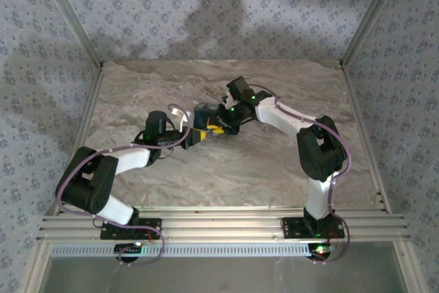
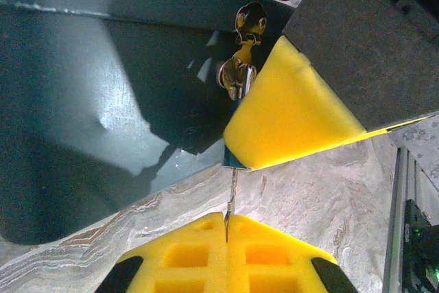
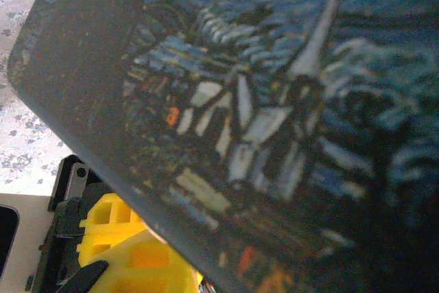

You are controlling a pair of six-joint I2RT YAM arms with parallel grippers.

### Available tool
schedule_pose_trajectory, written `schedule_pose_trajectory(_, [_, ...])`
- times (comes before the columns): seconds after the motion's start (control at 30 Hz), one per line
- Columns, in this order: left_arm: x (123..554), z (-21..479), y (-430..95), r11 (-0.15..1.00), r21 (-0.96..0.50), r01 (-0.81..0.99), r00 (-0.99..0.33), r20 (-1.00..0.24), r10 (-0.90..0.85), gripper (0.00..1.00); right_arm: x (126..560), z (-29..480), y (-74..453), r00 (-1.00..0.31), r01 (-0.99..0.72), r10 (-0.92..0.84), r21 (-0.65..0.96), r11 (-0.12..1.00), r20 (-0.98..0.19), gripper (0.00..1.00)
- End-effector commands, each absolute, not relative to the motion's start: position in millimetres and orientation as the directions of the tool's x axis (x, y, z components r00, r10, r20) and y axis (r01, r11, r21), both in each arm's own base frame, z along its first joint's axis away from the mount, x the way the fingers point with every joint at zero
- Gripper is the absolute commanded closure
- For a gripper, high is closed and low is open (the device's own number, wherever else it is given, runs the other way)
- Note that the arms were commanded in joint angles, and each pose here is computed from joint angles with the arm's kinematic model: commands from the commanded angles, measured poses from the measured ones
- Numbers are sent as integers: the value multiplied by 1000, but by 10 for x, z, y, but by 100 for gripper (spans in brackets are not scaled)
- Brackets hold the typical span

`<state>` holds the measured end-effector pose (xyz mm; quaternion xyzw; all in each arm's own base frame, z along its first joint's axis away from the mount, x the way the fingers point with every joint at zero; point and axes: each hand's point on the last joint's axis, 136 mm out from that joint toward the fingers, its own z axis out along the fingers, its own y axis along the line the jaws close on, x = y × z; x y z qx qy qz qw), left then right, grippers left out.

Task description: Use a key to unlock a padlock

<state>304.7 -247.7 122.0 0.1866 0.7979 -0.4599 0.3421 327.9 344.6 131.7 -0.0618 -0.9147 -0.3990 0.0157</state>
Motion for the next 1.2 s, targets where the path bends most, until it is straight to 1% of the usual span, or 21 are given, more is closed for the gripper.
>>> schedule_pose_trajectory(0.0, [3195, 1528, -2470, 508, -504, 698, -558, -828, -55, 100, 3131, 1334, 3484, -987, 152, 71, 732, 664, 141, 100])
schedule_pose_trajectory(0.27, [3112, 1480, -2521, 507, -460, 729, -522, -852, -22, 100, 3178, 1317, 3473, -985, 170, 103, 725, 668, 136, 100])
schedule_pose_trajectory(0.5, [3085, 1467, -2571, 501, -465, 729, -526, -850, -24, 100, 3227, 1328, 3507, -984, 176, 133, 722, 669, 117, 100])
schedule_pose_trajectory(0.7, [3143, 1591, -2631, 467, -519, 716, -533, -838, -114, 100, 3209, 1279, 3562, -983, 183, 141, 712, 678, 119, 100])
schedule_pose_trajectory(0.83, [3210, 1597, -2618, 474, -547, 690, -540, -825, -165, 100, 3174, 1253, 3608, -983, 183, 136, 709, 681, 123, 100])
schedule_pose_trajectory(0.97, [3242, 1647, -2639, 440, -573, 691, -544, -814, -206, 100, 3132, 1203, 3625, -981, 192, 139, 703, 685, 132, 100])
schedule_pose_trajectory(1.17, [3272, 1720, -2624, 412, -572, 709, -502, -820, -276, 100, 3089, 1146, 3657, -981, 196, 132, 699, 688, 145, 100])
